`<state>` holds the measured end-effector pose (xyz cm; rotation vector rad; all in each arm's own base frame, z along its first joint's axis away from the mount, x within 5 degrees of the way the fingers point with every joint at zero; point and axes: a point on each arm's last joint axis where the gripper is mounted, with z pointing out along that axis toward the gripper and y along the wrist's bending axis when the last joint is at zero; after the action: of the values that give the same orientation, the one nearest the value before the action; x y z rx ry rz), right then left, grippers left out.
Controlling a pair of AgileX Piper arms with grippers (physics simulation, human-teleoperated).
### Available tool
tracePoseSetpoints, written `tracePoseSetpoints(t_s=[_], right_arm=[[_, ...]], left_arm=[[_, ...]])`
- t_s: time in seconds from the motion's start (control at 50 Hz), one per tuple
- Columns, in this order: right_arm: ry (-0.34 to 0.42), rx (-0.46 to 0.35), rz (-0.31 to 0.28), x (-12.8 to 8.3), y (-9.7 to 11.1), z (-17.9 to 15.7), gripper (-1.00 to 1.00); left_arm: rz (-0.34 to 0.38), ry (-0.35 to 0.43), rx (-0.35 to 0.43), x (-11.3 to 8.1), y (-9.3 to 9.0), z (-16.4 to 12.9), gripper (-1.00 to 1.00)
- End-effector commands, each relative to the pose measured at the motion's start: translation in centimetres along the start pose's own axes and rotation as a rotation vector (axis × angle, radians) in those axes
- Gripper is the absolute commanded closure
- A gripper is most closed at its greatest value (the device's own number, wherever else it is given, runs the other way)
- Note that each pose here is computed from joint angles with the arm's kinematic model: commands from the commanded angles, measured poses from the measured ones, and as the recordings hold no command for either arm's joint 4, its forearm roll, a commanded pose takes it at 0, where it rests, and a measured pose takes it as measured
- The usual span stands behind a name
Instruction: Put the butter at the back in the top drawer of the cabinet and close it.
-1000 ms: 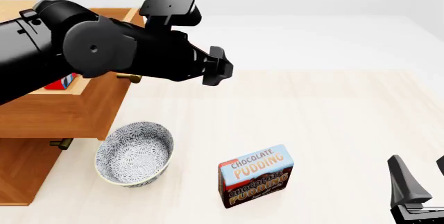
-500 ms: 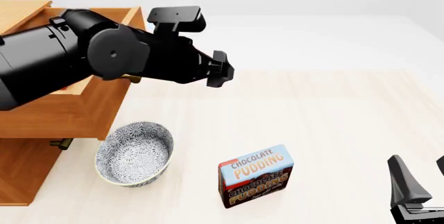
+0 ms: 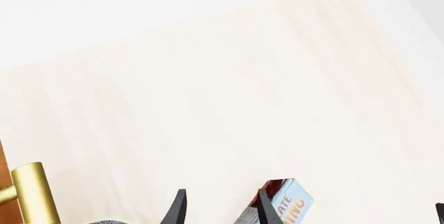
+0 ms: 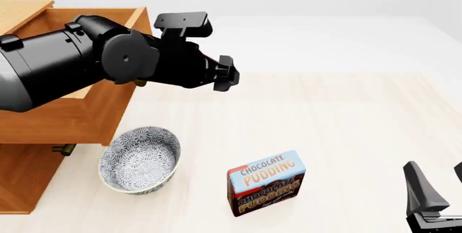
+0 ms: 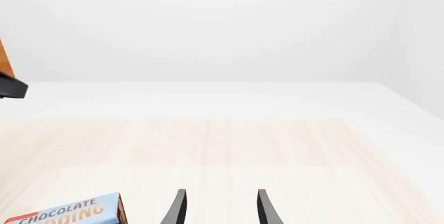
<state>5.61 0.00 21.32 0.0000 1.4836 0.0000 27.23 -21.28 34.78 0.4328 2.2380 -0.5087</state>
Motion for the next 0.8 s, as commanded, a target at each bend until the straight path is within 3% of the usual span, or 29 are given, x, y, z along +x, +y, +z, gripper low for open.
tracePoseSetpoints(t_s=[0.02, 0.8], right_arm=[[0.000, 0.000, 0.000, 0.0, 0.0, 0.0, -1.00], [0.000, 0.000, 0.000, 0.0, 0.0, 0.0, -1.00]], left_arm=[[-0.016, 0.010, -0.025, 0.1, 1.0, 0.7, -1.00], [-0.052, 0.049, -0.144, -0.4, 6.1, 2.0, -1.00]])
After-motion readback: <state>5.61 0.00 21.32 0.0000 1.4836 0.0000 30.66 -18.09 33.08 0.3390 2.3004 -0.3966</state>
